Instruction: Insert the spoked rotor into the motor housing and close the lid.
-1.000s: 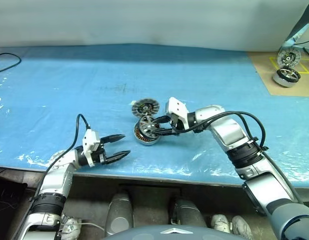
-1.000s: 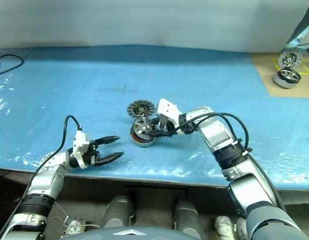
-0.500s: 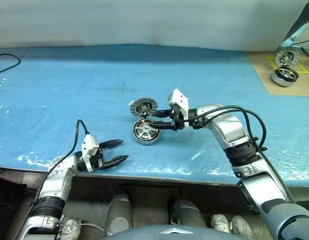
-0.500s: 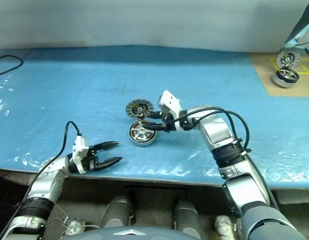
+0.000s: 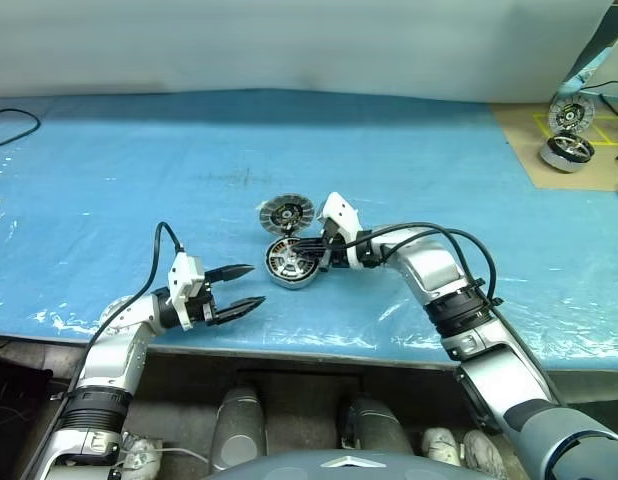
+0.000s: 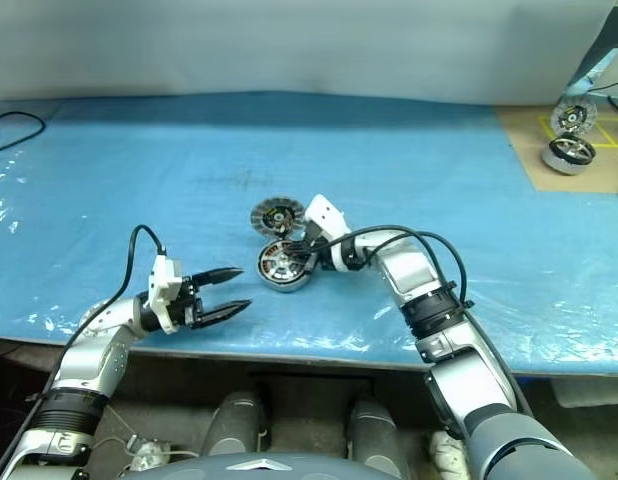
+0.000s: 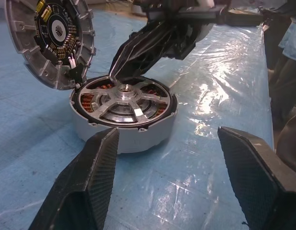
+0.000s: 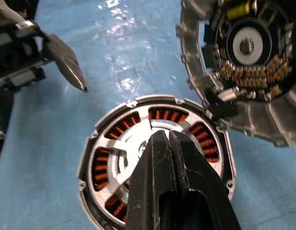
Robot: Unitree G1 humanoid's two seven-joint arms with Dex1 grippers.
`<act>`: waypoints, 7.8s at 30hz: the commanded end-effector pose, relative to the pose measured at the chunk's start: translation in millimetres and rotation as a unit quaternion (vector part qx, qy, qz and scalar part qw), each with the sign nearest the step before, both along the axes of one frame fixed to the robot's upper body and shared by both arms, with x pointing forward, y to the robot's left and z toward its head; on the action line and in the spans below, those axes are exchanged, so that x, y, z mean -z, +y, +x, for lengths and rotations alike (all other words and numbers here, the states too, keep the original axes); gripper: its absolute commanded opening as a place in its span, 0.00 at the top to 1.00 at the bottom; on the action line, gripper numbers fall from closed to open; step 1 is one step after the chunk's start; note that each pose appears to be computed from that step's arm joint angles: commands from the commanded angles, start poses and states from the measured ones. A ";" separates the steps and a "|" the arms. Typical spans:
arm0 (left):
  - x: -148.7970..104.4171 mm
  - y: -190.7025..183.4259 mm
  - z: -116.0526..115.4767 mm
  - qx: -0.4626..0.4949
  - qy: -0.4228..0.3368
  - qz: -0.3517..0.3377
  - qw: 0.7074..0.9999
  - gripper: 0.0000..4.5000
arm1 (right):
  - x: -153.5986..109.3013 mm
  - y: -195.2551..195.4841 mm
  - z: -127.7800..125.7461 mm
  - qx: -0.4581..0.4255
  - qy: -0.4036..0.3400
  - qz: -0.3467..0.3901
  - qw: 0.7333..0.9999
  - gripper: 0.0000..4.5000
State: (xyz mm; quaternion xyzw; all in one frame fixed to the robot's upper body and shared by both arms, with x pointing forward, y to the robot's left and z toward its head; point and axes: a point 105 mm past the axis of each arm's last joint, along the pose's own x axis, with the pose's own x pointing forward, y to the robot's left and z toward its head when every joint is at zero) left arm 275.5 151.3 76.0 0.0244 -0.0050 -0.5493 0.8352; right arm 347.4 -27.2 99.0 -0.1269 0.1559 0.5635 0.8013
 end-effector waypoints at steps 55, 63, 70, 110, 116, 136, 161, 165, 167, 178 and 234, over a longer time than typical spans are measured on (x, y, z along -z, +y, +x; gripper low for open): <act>-101.9 -36.4 138.3 -0.034 0.033 -0.107 0.993 1.00 | -16.5 -70.4 -28.9 0.120 0.015 0.056 0.991 1.00; -83.3 -35.0 119.7 0.067 0.095 -0.021 0.993 1.00 | -14.4 -78.3 -32.4 0.143 0.014 0.055 0.988 1.00; -83.0 -40.5 116.0 0.095 0.081 0.010 0.992 1.00 | -12.0 -79.6 -31.1 0.157 0.015 0.055 0.986 1.00; -48.5 -89.9 84.2 0.238 0.036 0.091 0.966 1.00 | -10.0 -98.6 -34.5 0.191 0.019 0.048 0.980 1.00; -31.7 -87.2 75.7 0.260 0.005 0.151 0.954 1.00 | -15.1 -107.0 -31.1 0.204 0.007 0.046 0.978 1.00; -100.6 -29.3 21.3 0.214 0.033 -0.043 0.975 1.00 | -43.8 -64.6 -24.0 0.091 -0.088 0.038 0.991 0.33; -42.1 18.8 -38.5 0.009 0.080 -0.025 0.996 1.00 | -9.8 -3.5 -13.2 -0.047 -0.073 0.013 0.996 0.01; -44.6 12.2 -34.2 0.013 0.076 -0.029 0.997 1.00 | -13.3 -3.3 -12.2 -0.040 -0.079 0.021 0.996 0.21; -45.0 6.4 -31.1 0.014 0.075 -0.031 0.997 1.00 | -16.4 -0.7 -10.3 -0.030 -0.078 0.029 0.996 0.34; -44.3 -20.2 -15.4 0.018 0.069 -0.033 0.997 1.00 | -29.9 9.5 -10.2 -0.029 -0.059 0.060 0.996 0.35; -49.1 4.3 4.9 -0.074 0.060 -0.026 0.995 1.00 | 10.7 -35.9 2.3 -0.004 -0.028 -0.058 0.998 0.35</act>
